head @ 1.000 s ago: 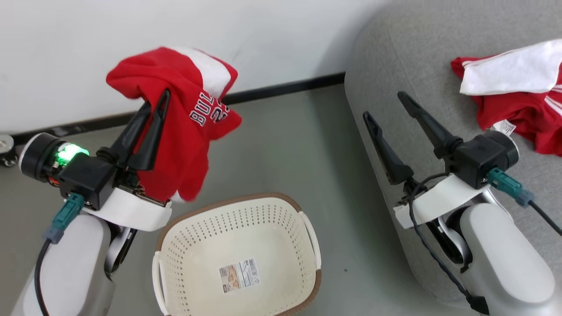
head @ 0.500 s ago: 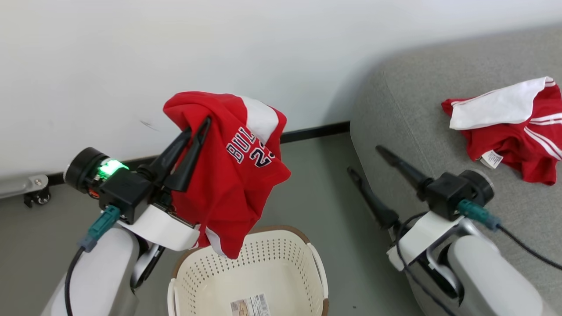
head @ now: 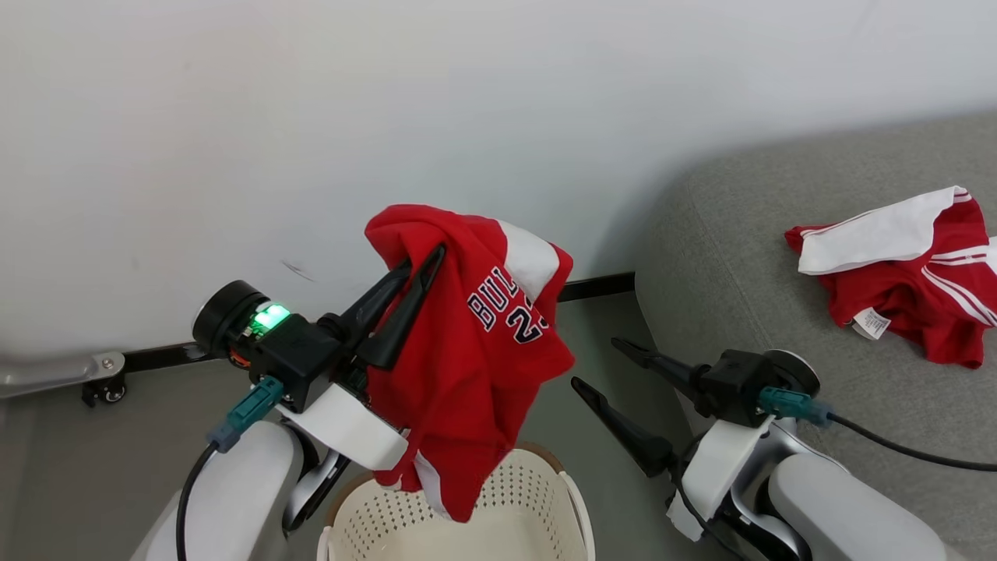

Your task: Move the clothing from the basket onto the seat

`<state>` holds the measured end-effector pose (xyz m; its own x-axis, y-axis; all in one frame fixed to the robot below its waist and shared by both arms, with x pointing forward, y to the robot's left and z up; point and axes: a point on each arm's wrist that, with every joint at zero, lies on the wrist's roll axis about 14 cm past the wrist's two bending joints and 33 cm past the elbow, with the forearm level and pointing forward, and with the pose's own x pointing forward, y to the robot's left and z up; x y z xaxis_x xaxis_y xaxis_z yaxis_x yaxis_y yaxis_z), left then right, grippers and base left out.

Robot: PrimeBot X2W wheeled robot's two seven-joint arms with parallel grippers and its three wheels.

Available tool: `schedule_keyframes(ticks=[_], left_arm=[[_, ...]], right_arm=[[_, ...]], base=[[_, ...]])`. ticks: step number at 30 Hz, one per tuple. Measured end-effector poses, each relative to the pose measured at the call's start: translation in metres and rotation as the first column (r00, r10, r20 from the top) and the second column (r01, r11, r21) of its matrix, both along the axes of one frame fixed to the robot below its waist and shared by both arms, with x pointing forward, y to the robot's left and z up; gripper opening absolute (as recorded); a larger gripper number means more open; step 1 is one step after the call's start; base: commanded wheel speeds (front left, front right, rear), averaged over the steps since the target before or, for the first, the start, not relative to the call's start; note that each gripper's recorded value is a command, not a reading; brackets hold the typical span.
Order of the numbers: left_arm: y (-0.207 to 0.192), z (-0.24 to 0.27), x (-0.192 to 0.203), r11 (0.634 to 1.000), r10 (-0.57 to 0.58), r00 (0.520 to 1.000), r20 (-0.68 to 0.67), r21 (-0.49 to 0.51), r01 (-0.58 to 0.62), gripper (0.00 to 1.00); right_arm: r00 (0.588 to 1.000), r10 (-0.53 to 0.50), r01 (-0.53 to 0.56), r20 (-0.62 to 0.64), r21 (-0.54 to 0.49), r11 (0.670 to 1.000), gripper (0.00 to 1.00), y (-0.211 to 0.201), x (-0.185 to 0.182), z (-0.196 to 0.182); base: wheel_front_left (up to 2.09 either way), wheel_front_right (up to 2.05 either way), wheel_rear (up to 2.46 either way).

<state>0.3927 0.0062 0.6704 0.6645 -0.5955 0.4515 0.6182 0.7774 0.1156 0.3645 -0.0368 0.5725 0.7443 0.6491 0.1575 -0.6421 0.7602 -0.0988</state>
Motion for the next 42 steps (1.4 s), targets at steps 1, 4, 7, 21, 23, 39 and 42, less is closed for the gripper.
schedule_keyframes(ticks=[1, 4, 7, 21, 23, 39, 42], left_arm=[[-0.001, 0.001, -0.002, 1.0, -0.005, 1.0, 0.002, 0.0, 0.005, 0.0], [-0.002, 0.003, -0.007, 1.0, -0.012, 1.0, -0.003, -0.009, 0.012, 0.0], [-0.004, 0.004, -0.011, 1.0, -0.018, 1.0, -0.008, -0.01, 0.018, 0.0], [-0.006, 0.004, -0.022, 1.0, -0.029, 1.0, -0.011, 0.007, 0.029, 0.0], [-0.006, 0.005, -0.022, 1.0, -0.03, 1.0, -0.007, 0.009, 0.03, 0.0], [-0.009, 0.004, -0.026, 0.999, -0.042, 0.999, -0.014, 0.015, 0.043, 0.0], [-0.009, 0.004, -0.026, 0.999, -0.041, 0.999, -0.016, 0.015, 0.042, 0.0]], right_arm=[[1.0, 0.009, -0.009, -0.005, -0.003, 1.0, 1.0, 0.001, -0.001, 0.001], [0.999, 0.031, -0.031, -0.022, 0.003, 1.0, 1.0, 0.002, -0.003, 0.004], [0.997, 0.067, -0.067, -0.035, 0.007, 0.998, 1.0, 0.009, -0.007, 0.008], [0.962, 0.263, -0.264, -0.068, -0.01, 0.965, 1.0, 0.052, -0.026, 0.023], [0.962, 0.267, -0.268, -0.064, -0.013, 0.963, 1.0, 0.052, -0.023, 0.026], [0.915, 0.352, -0.36, -0.197, -0.005, 0.933, 1.0, 0.087, -0.029, 0.003], [0.909, 0.362, -0.37, -0.205, -0.002, 0.929, 1.0, 0.094, -0.027, 0.004]], base=[[0.0, 0.0, 0.0], [0.0, 0.0, 0.0], [0.0, 0.0, 0.0], [0.0, 0.0, 0.0], [0.0, 0.0, 0.0], [0.0, 0.0, 0.0], [0.0, 0.0, 0.0]])
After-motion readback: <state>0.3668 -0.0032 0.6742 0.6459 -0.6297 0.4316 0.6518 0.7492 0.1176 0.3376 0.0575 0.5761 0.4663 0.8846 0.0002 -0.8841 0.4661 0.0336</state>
